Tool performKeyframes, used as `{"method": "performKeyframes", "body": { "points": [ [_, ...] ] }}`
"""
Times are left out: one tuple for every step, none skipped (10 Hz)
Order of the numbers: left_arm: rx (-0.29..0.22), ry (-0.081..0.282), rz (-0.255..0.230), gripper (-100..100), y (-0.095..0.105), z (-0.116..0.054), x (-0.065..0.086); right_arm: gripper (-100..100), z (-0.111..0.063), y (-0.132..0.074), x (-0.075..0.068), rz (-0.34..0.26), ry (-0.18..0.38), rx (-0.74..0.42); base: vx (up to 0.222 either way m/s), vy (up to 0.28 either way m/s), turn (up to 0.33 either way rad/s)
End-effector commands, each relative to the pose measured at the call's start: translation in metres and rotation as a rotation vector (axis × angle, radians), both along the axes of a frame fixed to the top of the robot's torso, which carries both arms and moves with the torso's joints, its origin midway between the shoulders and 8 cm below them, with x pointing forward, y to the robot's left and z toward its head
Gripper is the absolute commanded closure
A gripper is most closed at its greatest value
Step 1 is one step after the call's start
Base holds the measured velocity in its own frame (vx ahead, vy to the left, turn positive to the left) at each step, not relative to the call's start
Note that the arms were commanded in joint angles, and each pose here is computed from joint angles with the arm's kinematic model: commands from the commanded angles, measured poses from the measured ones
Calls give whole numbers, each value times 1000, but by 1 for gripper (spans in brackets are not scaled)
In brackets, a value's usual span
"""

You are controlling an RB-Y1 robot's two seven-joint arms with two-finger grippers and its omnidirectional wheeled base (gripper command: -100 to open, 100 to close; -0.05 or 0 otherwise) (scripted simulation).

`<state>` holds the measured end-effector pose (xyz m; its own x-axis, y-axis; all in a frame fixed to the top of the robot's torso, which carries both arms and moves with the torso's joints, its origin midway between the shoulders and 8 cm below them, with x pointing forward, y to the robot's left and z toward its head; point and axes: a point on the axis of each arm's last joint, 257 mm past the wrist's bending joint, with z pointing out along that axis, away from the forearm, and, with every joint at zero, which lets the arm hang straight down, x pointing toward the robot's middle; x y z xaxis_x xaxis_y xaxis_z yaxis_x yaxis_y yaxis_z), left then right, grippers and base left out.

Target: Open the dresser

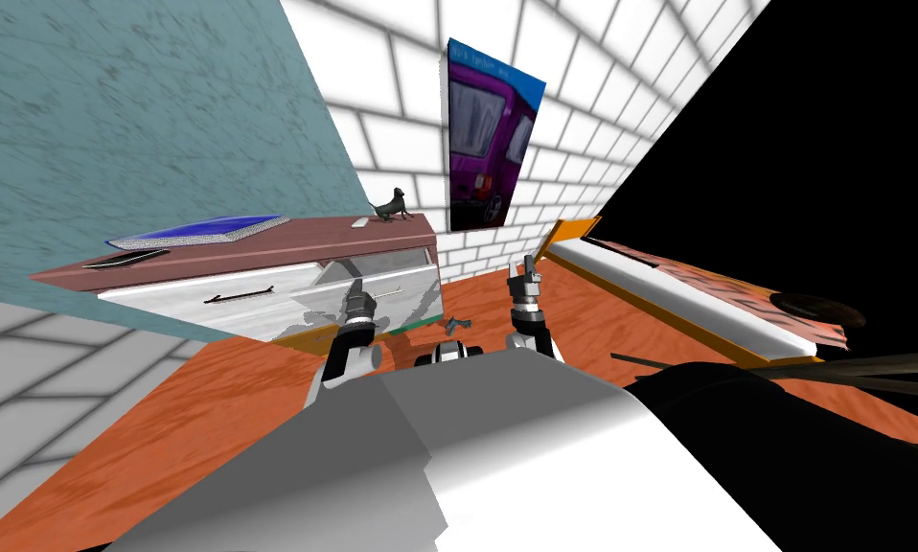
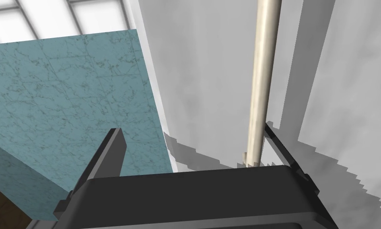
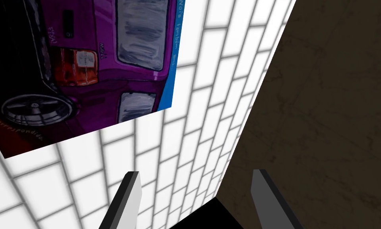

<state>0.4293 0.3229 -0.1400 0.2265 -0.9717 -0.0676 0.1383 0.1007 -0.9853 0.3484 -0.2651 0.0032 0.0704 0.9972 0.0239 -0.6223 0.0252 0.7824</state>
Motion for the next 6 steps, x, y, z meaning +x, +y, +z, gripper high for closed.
{"method": "performKeyframes", "body": {
  "points": [
    [-1, 4, 0, 0, 0, -1, 0, 0, 0, 0, 0, 0, 0, 0, 0, 0, 0],
    [-2, 6, 0, 0, 0, -2, 0, 0, 0, 0, 0, 0, 0, 0, 0, 0, 0],
    [-2, 8, 0, 0, 0, -2, 0, 0, 0, 0, 0, 0, 0, 0, 0, 0, 0],
    [-3, 9, 1, 0, 0, -3, 0, 0, 0, 0, 0, 0, 0, 0, 0, 0, 0],
    [-3, 10, 1, 0, 0, -3, 0, 0, 0, 0, 0, 0, 0, 0, 0, 0, 0],
    [-3, 11, 1, 0, 0, -4, 0, 0, 0, 0, 0, 0, 0, 0, 0, 0, 0]
  ]
}}
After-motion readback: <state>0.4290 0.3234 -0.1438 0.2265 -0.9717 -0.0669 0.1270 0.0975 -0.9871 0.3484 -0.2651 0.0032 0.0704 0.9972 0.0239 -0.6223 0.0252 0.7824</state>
